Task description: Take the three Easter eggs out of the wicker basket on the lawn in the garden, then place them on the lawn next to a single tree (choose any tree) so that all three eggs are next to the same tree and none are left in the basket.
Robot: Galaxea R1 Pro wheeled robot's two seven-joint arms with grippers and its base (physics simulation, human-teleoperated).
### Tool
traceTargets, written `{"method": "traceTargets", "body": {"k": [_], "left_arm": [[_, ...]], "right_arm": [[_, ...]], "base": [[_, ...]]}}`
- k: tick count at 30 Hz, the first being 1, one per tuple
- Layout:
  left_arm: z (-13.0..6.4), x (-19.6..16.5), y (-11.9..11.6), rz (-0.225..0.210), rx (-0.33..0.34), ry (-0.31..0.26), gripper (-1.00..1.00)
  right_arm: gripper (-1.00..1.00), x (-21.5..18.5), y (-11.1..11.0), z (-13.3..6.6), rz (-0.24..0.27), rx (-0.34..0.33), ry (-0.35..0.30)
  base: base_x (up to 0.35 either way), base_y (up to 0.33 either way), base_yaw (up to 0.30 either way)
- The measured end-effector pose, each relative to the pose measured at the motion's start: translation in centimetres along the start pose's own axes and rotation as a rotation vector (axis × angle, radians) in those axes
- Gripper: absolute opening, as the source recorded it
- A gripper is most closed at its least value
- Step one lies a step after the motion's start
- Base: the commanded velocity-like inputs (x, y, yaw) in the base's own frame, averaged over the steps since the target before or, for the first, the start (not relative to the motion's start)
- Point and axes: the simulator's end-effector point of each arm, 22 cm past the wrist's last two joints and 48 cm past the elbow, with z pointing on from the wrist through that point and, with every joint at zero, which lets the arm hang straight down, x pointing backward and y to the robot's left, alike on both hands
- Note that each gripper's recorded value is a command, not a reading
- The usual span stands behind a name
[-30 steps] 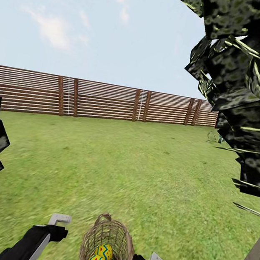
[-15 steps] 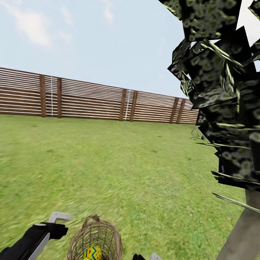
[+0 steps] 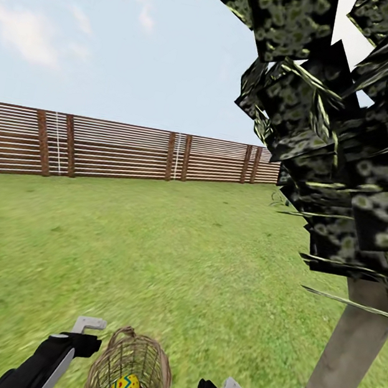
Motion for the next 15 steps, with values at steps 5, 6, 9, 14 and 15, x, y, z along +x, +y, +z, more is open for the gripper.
{"method": "traceTargets", "body": {"k": [5, 6, 9, 14, 15], "left_arm": [[0.06, 0.17, -0.05, 0.000, 0.002, 0.004, 1.00], [0.07, 0.19, -0.07, 0.000, 0.002, 0.004, 1.00], [0.09, 0.26, -0.11, -0.001, 0.003, 0.006, 1.00], [0.04, 0.19, -0.12, -0.002, 0.005, 0.004, 1.00], [0.01, 0.16, -0.16, -0.002, 0.006, 0.004, 1.00]], "right_arm": [[1.00, 0.01, -0.01, 0.01, 0.000, 0.000, 0.000], [1.00, 0.01, -0.01, 0.01, 0.000, 0.000, 0.000], [1.00, 0.00, 0.00, 0.02, 0.000, 0.000, 0.000], [1.00, -0.10, 0.05, -0.04, 0.000, -0.001, -0.002], [1.00, -0.13, 0.07, -0.06, 0.000, -0.001, -0.003]], "base": [[0.038, 0.000, -0.006], [0.016, 0.000, -0.002], [0.009, 0.000, -0.011], [0.003, 0.000, -0.119], [0.001, 0.000, -0.178]]}}
